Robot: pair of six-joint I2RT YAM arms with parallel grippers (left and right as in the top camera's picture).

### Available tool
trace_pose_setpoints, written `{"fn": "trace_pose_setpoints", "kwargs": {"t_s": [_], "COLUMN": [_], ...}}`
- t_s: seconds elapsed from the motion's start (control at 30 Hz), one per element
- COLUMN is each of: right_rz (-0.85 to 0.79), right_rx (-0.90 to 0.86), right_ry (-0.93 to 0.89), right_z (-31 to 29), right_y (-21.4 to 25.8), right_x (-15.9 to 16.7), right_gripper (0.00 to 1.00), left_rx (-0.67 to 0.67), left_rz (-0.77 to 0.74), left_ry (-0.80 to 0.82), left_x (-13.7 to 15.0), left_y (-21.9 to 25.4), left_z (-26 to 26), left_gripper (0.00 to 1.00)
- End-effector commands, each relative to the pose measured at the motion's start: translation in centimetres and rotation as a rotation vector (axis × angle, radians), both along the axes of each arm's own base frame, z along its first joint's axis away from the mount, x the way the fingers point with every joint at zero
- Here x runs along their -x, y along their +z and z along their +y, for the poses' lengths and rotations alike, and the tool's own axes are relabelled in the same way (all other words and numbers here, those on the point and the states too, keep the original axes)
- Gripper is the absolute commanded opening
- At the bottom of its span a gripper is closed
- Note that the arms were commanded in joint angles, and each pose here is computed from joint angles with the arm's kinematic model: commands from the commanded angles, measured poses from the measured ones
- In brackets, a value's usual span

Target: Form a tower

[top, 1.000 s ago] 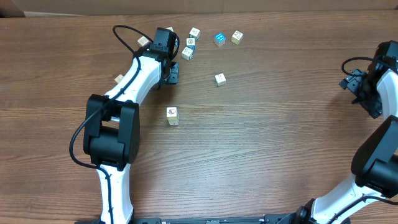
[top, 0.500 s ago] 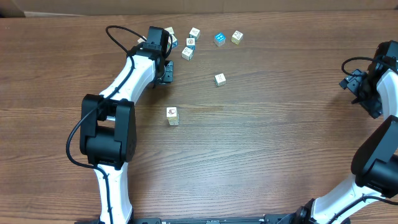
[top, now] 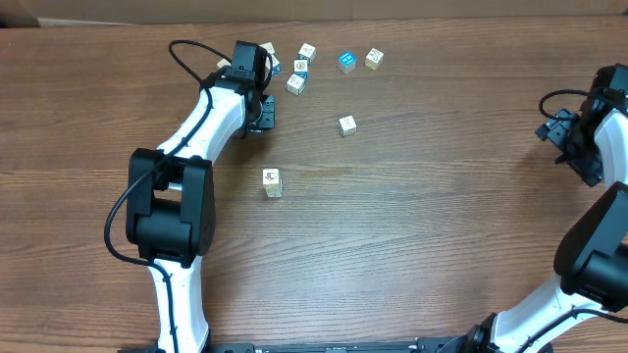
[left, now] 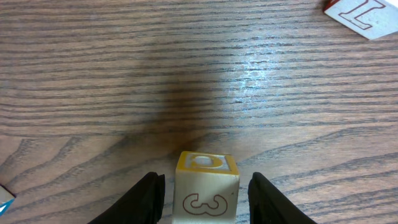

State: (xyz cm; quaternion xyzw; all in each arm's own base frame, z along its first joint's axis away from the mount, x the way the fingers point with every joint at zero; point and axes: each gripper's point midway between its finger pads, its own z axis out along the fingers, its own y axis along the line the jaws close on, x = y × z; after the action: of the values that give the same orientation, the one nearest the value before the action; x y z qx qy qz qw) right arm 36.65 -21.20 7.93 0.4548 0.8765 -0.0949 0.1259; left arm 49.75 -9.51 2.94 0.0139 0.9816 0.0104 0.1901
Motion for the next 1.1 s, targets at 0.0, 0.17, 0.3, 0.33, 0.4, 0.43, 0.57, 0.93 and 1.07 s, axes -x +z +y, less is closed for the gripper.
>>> {"fn": "trace_pose_setpoints", "kwargs": {"t_s": [0.0,0.17,0.3,0.33,0.4,0.43,0.57,0.93,1.07], "right_rz": [-0.041,-0.041,-0.041,-0.041,-0.041,-0.041,-0.041,-0.042,-0.041], "right_rx": [0.027,0.027,0.027,0.027,0.027,0.027,0.027,0.027,0.027], "right_ry": [-0.003,-0.003,-0.003,-0.003,-0.003,-0.003,-0.003,-0.003,-0.003], "right_z": [-0.55,-0.55,-0.55,-0.55,-0.55,-0.55,-0.55,-0.55,-0.55], "right_y": [1.69,1.69,1.69,1.69,1.69,1.69,1.69,1.70,1.69], "right_x": [-0.49,-0.49,-0.49,-0.49,-0.49,-0.49,-0.49,-0.49,-0.49], "right_gripper": [1.00,1.00,1.00,1.00,1.00,1.00,1.00,1.00,1.00], "left_rx": [0.003,0.000,0.000,0.000,0.001,0.001,0.001,0.005,0.012], "left_rz": [0.017,0.029,0.032,0.032,0.031,0.031,0.029,0.013,0.015], "left_ry": [-0.025,-0.025,-0.025,-0.025,-0.024,-0.024,-0.024,-0.022,-0.016], "left_x": [0.32,0.72,0.82,0.81,0.77,0.78,0.75,0.38,0.42], "left_y": [-0.69,-1.14,-1.25,-1.24,-1.23,-1.25,-1.22,-1.11,-1.13], "left_z": [-0.16,-0.07,-0.05,-0.05,-0.06,-0.06,-0.07,-0.15,-0.21], "left_gripper": [0.41,0.40,0.40,0.40,0.40,0.40,0.40,0.34,0.28]}}
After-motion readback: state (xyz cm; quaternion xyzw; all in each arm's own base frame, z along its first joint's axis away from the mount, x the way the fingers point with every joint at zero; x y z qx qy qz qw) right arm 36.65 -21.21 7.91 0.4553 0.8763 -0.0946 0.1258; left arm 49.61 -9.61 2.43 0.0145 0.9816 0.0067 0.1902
